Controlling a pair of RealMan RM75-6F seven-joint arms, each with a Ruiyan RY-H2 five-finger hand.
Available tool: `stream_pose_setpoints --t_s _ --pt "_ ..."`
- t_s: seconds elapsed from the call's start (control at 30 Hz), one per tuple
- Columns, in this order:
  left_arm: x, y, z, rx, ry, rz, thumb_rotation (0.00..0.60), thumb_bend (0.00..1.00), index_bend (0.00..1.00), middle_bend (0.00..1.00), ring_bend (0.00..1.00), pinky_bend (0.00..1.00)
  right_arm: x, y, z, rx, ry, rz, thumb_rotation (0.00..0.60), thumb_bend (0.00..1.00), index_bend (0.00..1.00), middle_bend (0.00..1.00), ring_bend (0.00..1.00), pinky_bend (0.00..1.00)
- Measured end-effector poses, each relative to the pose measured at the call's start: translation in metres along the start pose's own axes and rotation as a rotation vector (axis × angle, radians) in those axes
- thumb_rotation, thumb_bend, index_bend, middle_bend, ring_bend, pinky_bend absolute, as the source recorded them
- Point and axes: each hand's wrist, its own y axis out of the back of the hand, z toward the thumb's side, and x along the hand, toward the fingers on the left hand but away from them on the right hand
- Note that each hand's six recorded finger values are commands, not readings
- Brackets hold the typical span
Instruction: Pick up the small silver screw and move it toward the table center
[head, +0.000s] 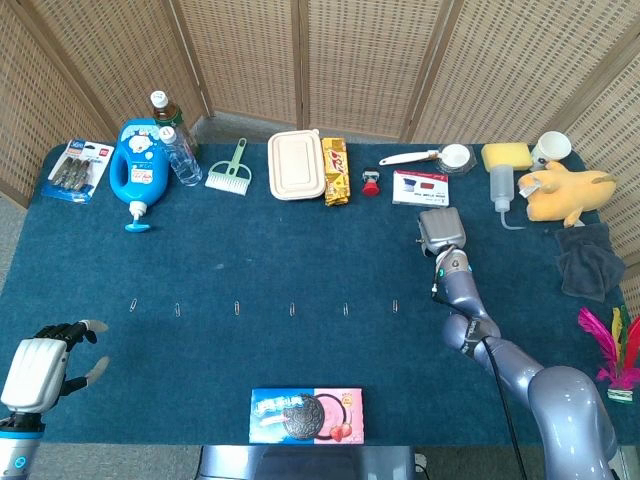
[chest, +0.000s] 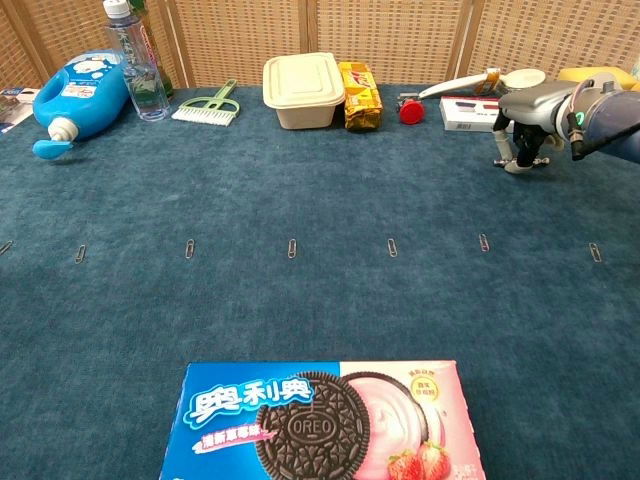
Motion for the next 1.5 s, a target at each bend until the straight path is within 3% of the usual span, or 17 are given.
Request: stream_pose_setpoints --t_s 0.37,0.67,1.07,1.5 --pt "0.000 0.000 -0.001 -0.002 -0.001 0.000 0.600 0.42 0.37 0.50 0.46 0.43 0.000 0.000 -0.001 -0.014 -0.018 0.008 0.600 0.45 0.66 0.86 0.84 0.65" --pt "0.000 0.000 0.000 0.000 -0.003 0.001 0.600 0.42 0.37 0.50 0.46 0.43 0.007 0.011 0.000 -0.089 -0.002 -0.012 0.600 0.46 0.67 0.86 0.84 0.65" --pt "0.000 0.002 0.002 -0.005 -0.007 0.005 0.600 0.42 0.37 0.50 0.46 0.43 0.036 0.027 -0.005 -0.386 0.079 0.027 0.600 0.47 0.67 0.86 0.84 0.65" --pt "0.001 0.008 0.006 -0.019 -0.024 0.023 0.600 0.42 0.37 0.50 0.46 0.43 0.076 0.018 -0.014 -0.691 0.167 0.208 0.600 0.48 0.67 0.87 0.84 0.65"
